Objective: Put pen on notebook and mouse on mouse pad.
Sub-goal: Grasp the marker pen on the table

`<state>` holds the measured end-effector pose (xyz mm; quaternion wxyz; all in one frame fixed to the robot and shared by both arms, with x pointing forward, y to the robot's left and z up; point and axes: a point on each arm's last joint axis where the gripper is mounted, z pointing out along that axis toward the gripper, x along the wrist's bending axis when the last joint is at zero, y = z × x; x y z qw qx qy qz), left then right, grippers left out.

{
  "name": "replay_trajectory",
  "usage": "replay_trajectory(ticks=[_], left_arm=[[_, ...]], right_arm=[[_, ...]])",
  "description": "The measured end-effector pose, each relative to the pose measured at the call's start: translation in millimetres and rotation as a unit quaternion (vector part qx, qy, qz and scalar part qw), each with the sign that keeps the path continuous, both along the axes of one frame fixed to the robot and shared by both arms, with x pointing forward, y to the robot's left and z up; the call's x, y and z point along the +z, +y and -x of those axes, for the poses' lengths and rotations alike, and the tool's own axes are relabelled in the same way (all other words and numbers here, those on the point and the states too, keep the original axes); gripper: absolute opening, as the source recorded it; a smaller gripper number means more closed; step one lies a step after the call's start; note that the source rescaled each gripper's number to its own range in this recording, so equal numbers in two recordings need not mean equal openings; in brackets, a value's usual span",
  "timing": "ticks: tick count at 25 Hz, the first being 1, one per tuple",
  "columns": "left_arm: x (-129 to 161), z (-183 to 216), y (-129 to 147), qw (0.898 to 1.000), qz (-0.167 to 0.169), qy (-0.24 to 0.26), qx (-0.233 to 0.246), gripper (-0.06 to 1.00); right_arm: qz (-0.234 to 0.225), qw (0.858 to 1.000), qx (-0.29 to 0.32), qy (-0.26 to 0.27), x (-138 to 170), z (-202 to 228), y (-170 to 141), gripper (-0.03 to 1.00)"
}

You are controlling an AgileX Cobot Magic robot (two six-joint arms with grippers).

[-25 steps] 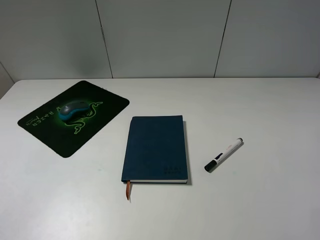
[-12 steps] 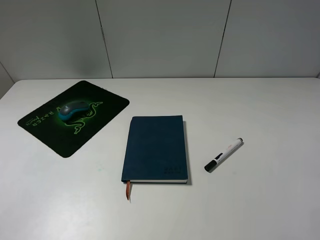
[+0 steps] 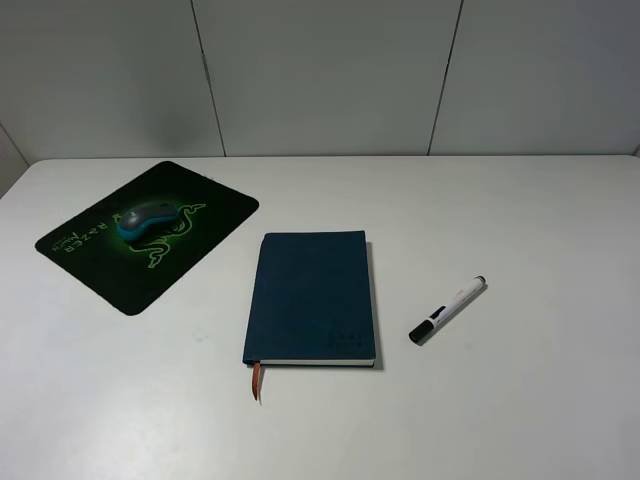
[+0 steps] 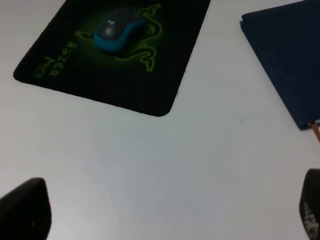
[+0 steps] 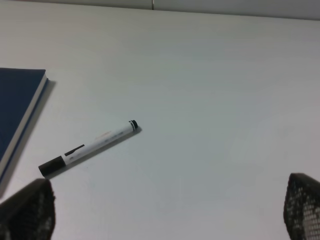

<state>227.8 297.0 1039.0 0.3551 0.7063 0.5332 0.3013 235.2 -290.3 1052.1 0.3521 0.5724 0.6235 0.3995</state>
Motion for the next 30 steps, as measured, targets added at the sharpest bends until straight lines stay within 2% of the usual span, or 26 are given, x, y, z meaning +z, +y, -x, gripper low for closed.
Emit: replay_trajectory(ticks=[16, 23, 30], left_arm=[[0.0, 0.0, 0.0, 1.000, 0.000, 0.000, 0.000, 1.00], [0.0, 0.0, 0.0, 1.000, 0.000, 0.000, 0.000, 1.00], [-0.1, 0.0, 0.0, 1.000, 0.000, 0.000, 0.000, 1.00]], right_arm=[[0.000, 1.000, 0.000, 0.000, 0.0, 0.0, 0.0, 1.00], [-0.038, 0.999, 0.025, -0.001, 1.2, 0.6, 7.0, 1.00], [-0.045, 0.999, 0.028, -0.009, 2.7, 0.1, 7.9, 1.00]])
